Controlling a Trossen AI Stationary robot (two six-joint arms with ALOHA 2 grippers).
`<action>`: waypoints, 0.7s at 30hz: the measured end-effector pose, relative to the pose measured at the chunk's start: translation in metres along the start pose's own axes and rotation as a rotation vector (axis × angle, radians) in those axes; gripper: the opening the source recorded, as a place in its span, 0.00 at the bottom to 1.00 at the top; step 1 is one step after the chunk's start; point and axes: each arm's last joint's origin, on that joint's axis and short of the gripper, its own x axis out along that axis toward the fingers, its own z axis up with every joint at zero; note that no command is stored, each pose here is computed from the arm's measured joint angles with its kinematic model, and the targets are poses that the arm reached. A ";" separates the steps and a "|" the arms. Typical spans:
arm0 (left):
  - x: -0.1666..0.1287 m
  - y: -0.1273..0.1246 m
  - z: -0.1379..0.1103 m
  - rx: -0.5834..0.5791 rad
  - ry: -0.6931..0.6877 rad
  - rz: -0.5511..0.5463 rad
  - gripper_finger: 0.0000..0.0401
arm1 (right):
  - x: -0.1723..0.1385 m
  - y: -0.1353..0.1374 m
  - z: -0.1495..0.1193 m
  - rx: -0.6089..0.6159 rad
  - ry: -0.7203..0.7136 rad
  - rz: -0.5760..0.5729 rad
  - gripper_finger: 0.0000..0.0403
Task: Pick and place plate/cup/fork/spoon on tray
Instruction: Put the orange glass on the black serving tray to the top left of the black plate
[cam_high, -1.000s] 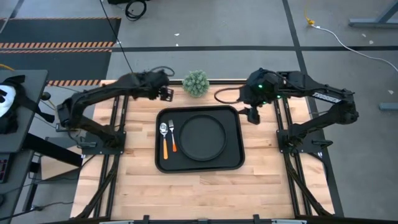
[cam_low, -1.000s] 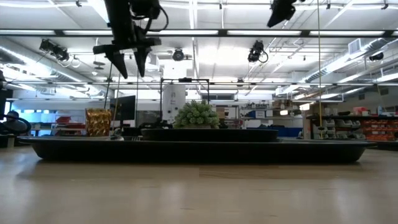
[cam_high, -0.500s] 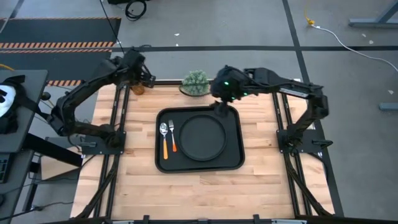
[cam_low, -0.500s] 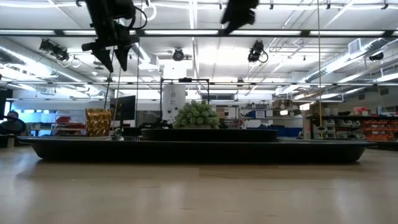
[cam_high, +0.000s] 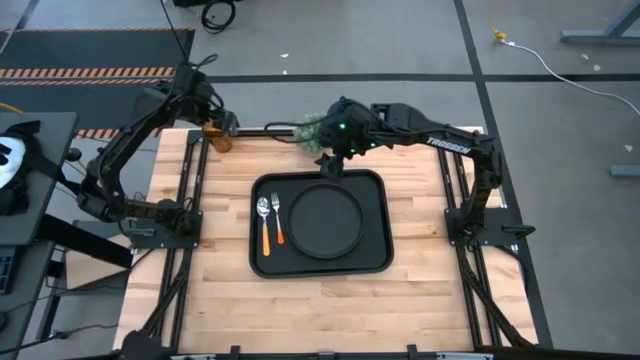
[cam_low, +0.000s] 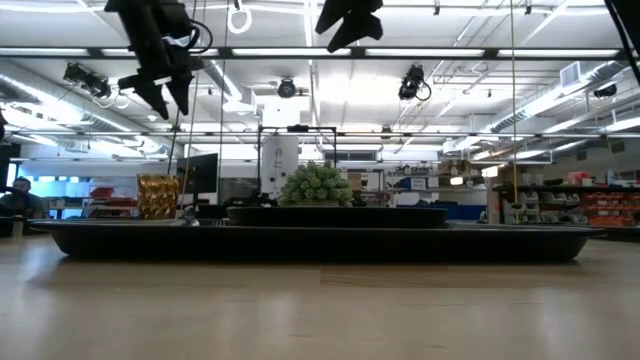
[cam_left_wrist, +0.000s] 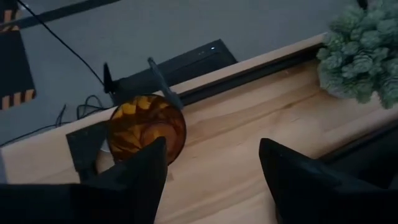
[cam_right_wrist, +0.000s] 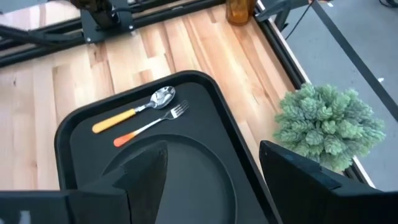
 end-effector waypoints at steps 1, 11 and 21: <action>0.000 0.001 0.000 -0.004 0.000 -0.006 0.64 | 0.000 0.000 0.000 0.007 -0.002 0.000 0.65; 0.001 0.002 0.001 -0.083 0.000 0.006 0.64 | -0.010 0.006 -0.003 0.020 0.012 0.067 0.65; 0.020 -0.021 0.005 -0.130 0.009 0.091 0.64 | -0.049 0.041 -0.035 -0.065 0.208 0.139 0.65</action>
